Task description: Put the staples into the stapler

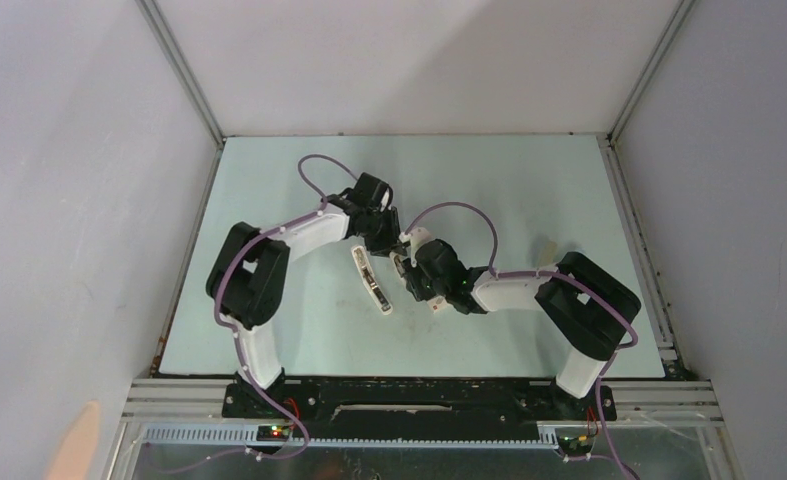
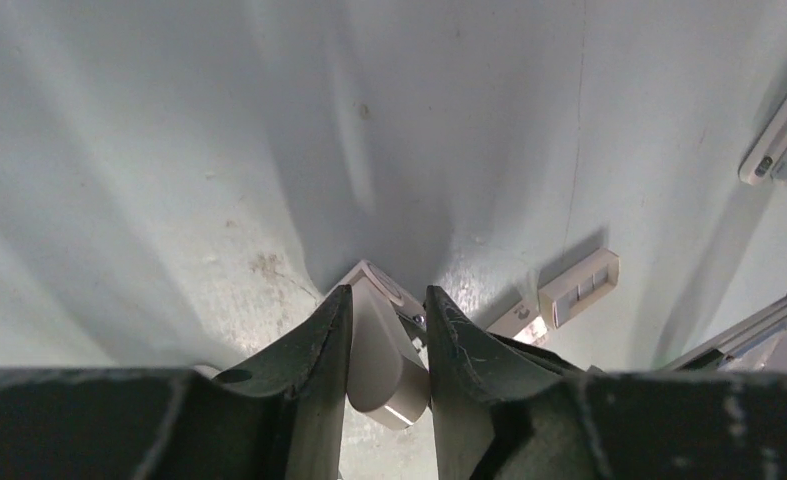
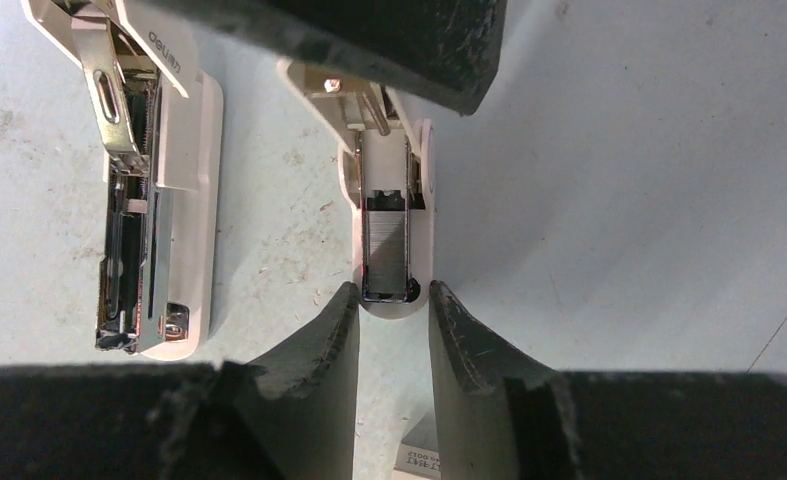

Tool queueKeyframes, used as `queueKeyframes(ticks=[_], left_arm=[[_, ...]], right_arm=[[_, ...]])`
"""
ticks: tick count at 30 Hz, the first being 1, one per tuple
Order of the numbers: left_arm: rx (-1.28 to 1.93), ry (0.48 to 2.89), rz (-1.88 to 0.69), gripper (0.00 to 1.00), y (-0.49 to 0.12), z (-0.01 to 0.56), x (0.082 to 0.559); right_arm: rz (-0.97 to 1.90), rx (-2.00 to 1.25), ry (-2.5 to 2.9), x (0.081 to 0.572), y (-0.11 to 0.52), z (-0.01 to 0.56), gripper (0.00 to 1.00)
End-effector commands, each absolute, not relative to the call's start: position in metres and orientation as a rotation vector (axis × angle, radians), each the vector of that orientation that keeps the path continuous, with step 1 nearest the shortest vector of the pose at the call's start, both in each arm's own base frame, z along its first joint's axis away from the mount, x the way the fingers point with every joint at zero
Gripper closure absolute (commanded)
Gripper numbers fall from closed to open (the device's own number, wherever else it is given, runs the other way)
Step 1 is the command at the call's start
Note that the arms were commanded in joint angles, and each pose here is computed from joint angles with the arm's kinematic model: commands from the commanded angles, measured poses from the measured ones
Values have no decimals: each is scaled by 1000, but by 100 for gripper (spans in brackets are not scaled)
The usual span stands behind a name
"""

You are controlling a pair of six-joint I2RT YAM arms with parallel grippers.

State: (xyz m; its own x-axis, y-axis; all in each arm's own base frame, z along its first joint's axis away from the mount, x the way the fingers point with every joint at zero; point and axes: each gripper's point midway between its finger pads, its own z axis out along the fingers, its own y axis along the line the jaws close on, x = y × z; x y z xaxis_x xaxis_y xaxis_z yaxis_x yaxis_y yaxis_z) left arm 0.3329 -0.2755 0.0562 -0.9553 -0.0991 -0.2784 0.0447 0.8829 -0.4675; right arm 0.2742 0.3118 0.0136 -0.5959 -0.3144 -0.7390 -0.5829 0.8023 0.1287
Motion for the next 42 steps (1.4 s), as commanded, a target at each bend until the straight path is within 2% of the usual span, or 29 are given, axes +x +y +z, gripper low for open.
queueKeyframes(ticks=[1,14,19,23,31,38,42], left_arm=[[-3,2697,-844,65,-295,90,316],[-45,2677,-862,65,-298,88,299],[-70,2605,-842,63,-293,107,306],[-74,2523,-790,59,-282,136,313],[-91,2364,-726,49,-258,186,316],[-145,2256,-612,36,-211,219,307],[-174,2191,-504,23,-172,233,293]], right_arm=[[405,-600,2223,284,302,20,91],[396,-553,2235,288,296,21,91],[396,-560,2230,286,296,26,81],[399,-565,2228,281,296,33,67],[413,-563,2217,265,292,63,49],[437,-540,2290,254,280,87,44],[439,-533,2355,255,282,100,44]])
